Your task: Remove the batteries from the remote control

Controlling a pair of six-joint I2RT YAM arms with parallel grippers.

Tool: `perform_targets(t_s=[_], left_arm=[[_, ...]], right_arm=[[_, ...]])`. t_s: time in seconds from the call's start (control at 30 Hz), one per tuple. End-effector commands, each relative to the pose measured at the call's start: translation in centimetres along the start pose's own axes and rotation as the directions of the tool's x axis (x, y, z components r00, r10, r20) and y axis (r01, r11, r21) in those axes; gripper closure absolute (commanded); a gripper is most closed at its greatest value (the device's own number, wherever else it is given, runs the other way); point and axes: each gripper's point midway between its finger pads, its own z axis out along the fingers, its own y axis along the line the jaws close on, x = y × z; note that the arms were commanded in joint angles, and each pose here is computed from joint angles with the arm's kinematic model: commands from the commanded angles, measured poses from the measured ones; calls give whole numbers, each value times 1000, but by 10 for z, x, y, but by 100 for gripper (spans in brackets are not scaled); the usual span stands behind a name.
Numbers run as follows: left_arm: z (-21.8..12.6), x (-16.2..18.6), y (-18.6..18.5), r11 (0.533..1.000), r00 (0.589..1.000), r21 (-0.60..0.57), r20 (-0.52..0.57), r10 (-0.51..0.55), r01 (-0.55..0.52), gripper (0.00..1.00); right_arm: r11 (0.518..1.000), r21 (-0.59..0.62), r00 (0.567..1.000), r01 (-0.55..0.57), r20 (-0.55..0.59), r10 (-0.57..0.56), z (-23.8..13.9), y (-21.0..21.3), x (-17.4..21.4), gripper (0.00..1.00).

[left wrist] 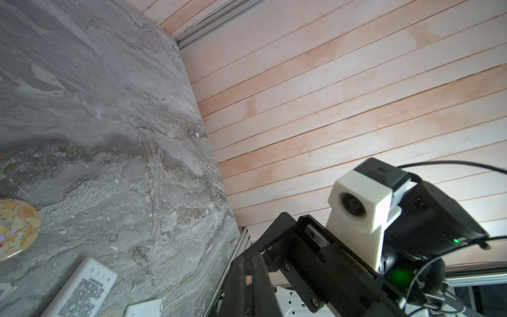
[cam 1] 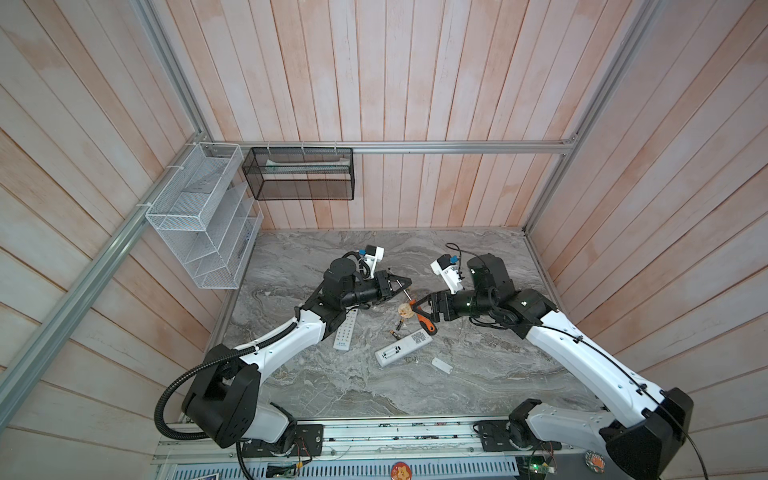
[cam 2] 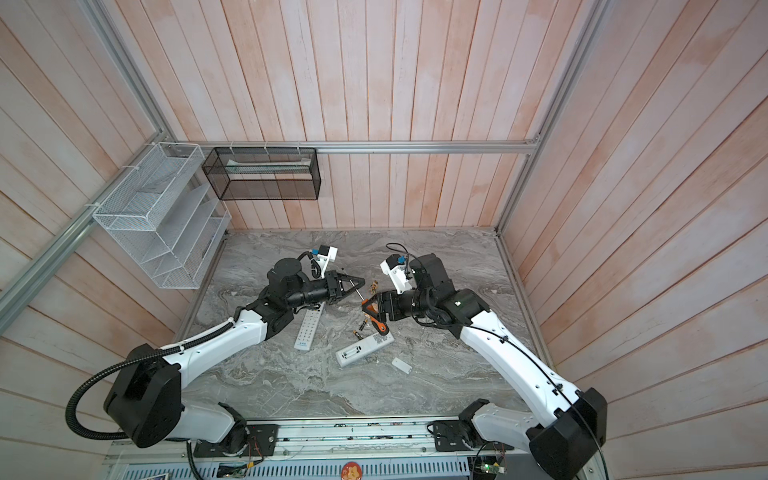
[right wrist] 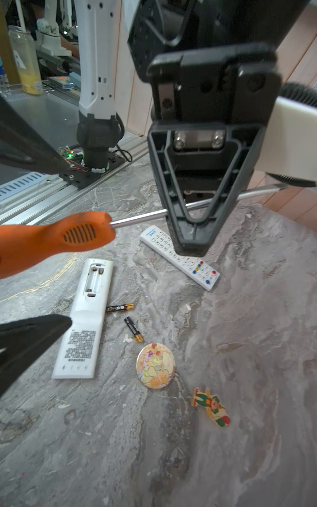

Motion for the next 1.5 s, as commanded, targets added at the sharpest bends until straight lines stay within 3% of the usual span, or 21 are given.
perform_targets(t_s=[0.0,0.2,0.47,0.57,0.67,0.7,0.83,0.97,1.1,1.3,1.47], left_arm=[[-3,0,-13,998,997,14,-34,68,-68,100],[-1,0,-16,997,996,23,-51,75,-74,100],[0,3,-14,998,996,32,-64,55,-53,100],[-1,3,-13,998,996,28,-65,53,-51,100],[-2,1,-10,999,997,18,-64,46,-44,100],[-3,-1,-10,999,997,14,-60,42,-42,85],[-13,-7,0,999,999,-25,-32,32,-33,0],[-31,-13,12,994,999,-97,-5,43,-44,0],[-56,-10,45,960,998,-273,-9,63,-63,0],[-99,5,104,807,994,-580,-62,86,-106,0],[-119,18,143,688,992,-715,-114,60,-124,0]], right_arm=[[998,-46,997,45,-62,-47,3,16,8,24],[999,-41,998,26,-60,-28,17,9,10,40],[1000,-10,1000,6,-6,-6,21,1,4,89],[1000,-1,1000,7,7,-7,19,0,2,97],[1000,16,1000,1,21,-2,16,-3,2,100],[1000,21,1000,-5,25,4,15,-5,2,100],[994,87,997,-71,50,67,7,-29,4,100],[957,213,980,-197,85,182,-4,-81,12,100],[880,381,959,-283,88,270,-8,-146,28,100],[784,555,949,-280,34,315,1,-217,36,100],[770,586,930,-252,-75,361,27,-250,46,100]])
